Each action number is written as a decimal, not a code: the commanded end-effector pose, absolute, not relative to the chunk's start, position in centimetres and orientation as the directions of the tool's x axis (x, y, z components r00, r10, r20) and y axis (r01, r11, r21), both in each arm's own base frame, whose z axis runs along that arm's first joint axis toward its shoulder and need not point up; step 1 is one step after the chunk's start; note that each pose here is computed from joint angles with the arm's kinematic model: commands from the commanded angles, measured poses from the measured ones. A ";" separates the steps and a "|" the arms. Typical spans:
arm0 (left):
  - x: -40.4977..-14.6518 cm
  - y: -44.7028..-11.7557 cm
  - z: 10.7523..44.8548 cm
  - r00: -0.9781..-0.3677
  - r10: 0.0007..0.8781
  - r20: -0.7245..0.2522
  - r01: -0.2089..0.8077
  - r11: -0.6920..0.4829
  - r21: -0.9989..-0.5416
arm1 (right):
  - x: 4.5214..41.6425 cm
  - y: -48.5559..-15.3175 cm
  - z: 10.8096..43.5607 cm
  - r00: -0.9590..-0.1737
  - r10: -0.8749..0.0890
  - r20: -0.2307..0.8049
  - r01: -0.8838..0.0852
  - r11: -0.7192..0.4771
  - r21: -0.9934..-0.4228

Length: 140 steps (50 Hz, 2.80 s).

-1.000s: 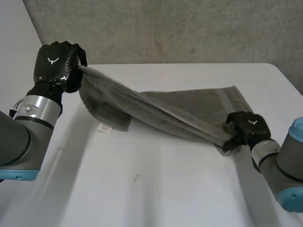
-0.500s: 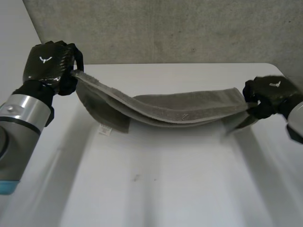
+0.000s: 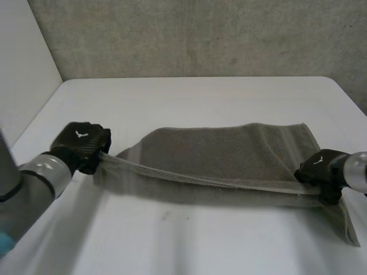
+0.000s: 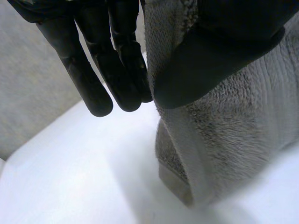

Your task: Fold the laundry

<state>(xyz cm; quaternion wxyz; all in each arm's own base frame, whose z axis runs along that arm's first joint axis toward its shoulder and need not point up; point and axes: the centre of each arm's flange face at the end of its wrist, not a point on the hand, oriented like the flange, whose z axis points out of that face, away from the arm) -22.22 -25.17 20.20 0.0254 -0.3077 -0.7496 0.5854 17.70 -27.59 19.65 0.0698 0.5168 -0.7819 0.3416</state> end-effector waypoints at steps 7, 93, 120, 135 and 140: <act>-26.4 -35.7 30.1 -0.867 0.314 -0.387 0.273 -0.351 -0.896 | 24.1 -37.6 31.8 -0.502 -0.048 0.864 -0.814 -0.312 -0.490; -18.6 -32.5 22.4 -0.957 0.210 -0.200 0.144 -0.254 -0.956 | 17.6 -31.6 12.3 -0.816 -0.552 0.172 -0.396 0.316 -0.862; -18.6 -32.4 22.3 -0.957 0.211 -0.200 0.144 -0.251 -0.957 | 17.2 -34.4 11.2 -0.835 -0.504 0.221 -0.407 0.294 -0.865; -19.1 -31.7 21.6 -0.952 0.231 -0.201 0.150 -0.221 -0.964 | 17.3 -35.4 14.4 -0.825 -0.483 0.293 -0.422 0.183 -0.888; -18.9 -30.5 20.2 -0.947 0.252 -0.201 0.174 -0.123 -0.977 | 17.2 -33.8 17.4 -0.796 -0.495 0.348 -0.472 0.148 -0.869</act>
